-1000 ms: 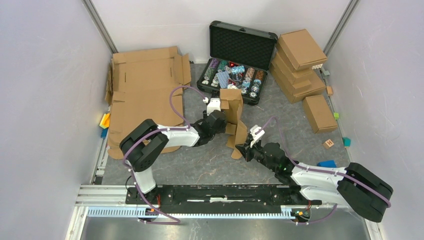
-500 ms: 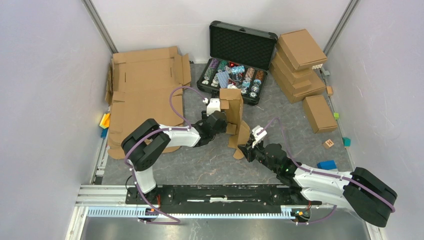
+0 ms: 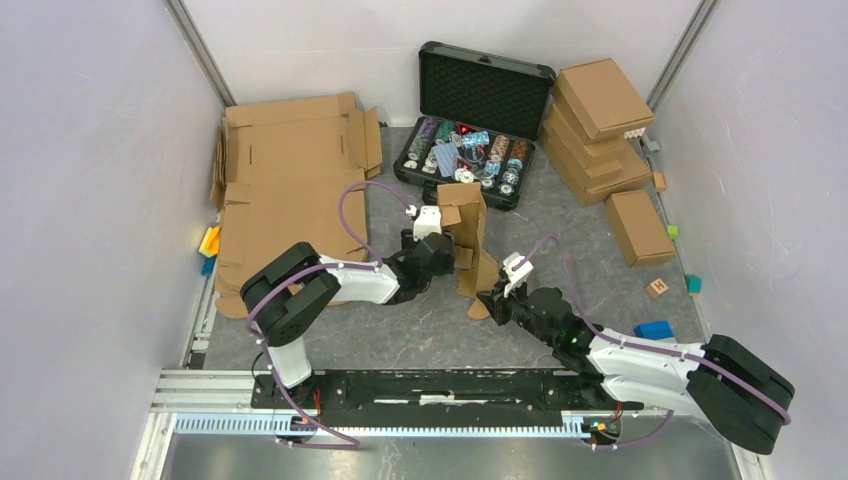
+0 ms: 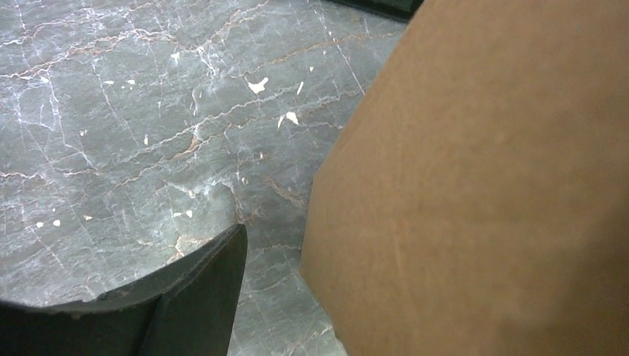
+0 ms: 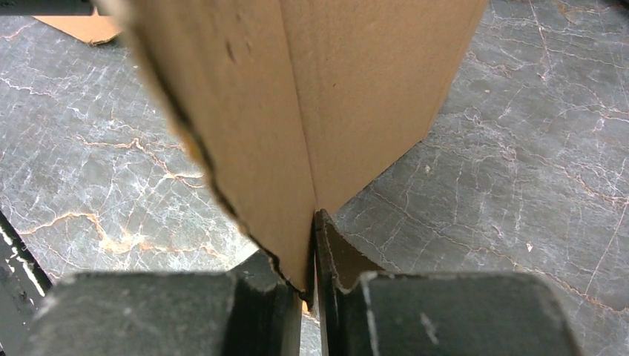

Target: Fold the paper box

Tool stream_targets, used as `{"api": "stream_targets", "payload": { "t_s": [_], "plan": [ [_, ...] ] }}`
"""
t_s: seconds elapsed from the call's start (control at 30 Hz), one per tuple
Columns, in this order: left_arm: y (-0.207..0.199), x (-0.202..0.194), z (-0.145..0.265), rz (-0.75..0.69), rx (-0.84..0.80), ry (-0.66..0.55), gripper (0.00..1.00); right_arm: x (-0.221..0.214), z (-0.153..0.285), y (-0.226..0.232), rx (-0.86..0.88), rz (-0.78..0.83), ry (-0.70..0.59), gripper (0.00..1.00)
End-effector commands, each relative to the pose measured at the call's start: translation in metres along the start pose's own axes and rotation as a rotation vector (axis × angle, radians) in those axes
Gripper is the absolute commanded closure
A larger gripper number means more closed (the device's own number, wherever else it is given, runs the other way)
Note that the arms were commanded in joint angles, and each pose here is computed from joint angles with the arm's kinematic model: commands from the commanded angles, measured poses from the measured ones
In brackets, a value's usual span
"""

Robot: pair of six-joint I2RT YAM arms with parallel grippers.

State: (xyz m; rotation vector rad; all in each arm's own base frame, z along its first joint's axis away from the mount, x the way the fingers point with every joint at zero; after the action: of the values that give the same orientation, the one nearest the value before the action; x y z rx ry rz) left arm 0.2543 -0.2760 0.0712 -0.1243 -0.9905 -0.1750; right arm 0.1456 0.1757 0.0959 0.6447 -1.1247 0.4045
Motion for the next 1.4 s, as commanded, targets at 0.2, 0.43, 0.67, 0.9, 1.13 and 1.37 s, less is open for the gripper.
{"api": "stream_targets", "payload": {
  "t_s": [0.2,0.43,0.67,0.9,1.13,1.37],
  "plan": [
    [0.017,-0.025,0.030,-0.194,-0.140,0.074,0.19,0.017,-0.003,0.004,0.001,0.025,-0.041,0.85],
    [0.017,-0.016,0.036,-0.213,-0.196,-0.008,0.16,0.022,-0.007,0.007,0.006,0.029,-0.039,0.85],
    [0.019,0.002,0.050,-0.142,-0.215,-0.093,0.12,0.025,-0.007,0.005,-0.027,0.023,-0.042,0.87],
    [0.026,0.009,0.053,-0.124,-0.212,-0.120,0.12,0.026,-0.007,0.005,-0.033,0.023,-0.049,0.85],
    [0.041,0.017,0.042,-0.076,-0.245,-0.119,0.13,0.028,-0.006,0.002,-0.062,0.023,-0.059,0.64],
    [0.043,0.024,0.020,-0.099,-0.273,-0.113,0.11,0.031,-0.005,-0.002,-0.110,0.019,-0.073,0.39]
  ]
}}
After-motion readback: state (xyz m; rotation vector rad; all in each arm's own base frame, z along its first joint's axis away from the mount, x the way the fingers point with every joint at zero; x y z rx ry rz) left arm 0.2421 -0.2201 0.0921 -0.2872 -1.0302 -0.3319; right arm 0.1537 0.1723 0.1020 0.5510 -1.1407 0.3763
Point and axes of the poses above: each gripper's point midway between its finger pads, its own z axis back along the fingers, its own y axis along the line the jaws close on, x = y × z, the point moved 8 cm from there along z, back along the fingers, and after that the axes turned 7 degrees about -z, right-handed, at the moved point
